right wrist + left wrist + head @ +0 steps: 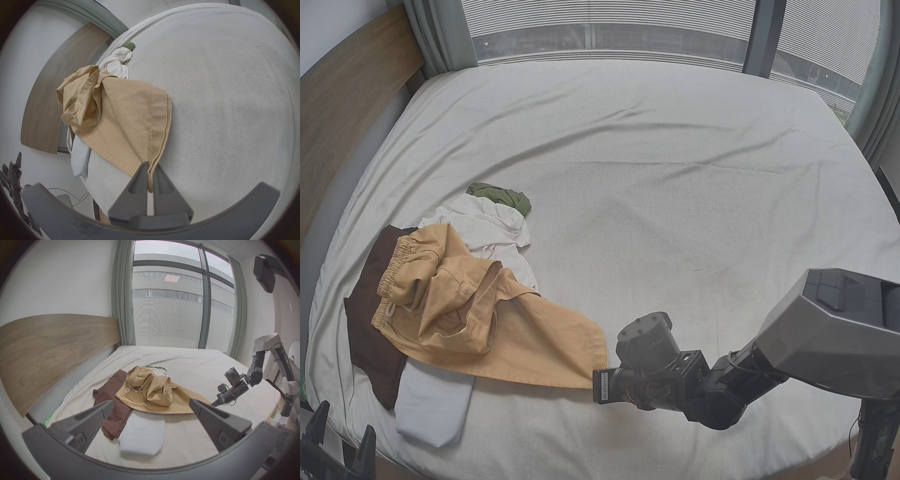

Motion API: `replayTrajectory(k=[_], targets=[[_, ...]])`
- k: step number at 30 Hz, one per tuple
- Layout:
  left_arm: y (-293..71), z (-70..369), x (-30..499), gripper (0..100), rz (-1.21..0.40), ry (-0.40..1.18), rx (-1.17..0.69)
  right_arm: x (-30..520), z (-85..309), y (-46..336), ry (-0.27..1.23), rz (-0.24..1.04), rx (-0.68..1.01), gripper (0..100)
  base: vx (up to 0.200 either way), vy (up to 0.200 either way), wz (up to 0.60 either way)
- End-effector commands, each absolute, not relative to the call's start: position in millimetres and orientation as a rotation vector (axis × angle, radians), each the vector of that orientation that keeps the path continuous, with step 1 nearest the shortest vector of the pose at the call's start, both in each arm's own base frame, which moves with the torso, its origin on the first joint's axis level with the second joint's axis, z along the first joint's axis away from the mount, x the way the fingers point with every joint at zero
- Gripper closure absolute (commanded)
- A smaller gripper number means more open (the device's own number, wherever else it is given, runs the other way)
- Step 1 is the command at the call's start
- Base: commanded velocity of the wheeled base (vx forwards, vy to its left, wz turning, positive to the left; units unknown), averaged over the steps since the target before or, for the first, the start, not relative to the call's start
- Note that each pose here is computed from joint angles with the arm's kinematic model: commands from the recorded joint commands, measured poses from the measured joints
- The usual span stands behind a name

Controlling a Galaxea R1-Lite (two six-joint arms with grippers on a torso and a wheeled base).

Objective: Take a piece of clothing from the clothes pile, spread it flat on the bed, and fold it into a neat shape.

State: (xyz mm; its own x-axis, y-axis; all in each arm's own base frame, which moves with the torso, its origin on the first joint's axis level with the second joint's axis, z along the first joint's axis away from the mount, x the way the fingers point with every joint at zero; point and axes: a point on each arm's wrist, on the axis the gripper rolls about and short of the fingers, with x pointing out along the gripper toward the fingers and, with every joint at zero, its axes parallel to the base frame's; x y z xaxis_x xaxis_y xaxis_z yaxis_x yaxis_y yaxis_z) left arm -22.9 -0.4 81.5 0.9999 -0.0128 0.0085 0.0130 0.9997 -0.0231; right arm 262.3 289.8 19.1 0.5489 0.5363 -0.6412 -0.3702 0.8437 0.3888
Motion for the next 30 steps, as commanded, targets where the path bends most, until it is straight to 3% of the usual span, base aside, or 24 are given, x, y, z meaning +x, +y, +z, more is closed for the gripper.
replayTrajectory(k=[1,30], targets=[[0,76,-23,0,-0.012,-0.008,-0.024,258,19,280,0.839,0.531,0.214,100,0.0,0.0,0.0],[0,76,-23,0,-0.012,-0.008,-0.024,229,28,198,0.872,0.387,0.202,100,0.0,0.0,0.0]])
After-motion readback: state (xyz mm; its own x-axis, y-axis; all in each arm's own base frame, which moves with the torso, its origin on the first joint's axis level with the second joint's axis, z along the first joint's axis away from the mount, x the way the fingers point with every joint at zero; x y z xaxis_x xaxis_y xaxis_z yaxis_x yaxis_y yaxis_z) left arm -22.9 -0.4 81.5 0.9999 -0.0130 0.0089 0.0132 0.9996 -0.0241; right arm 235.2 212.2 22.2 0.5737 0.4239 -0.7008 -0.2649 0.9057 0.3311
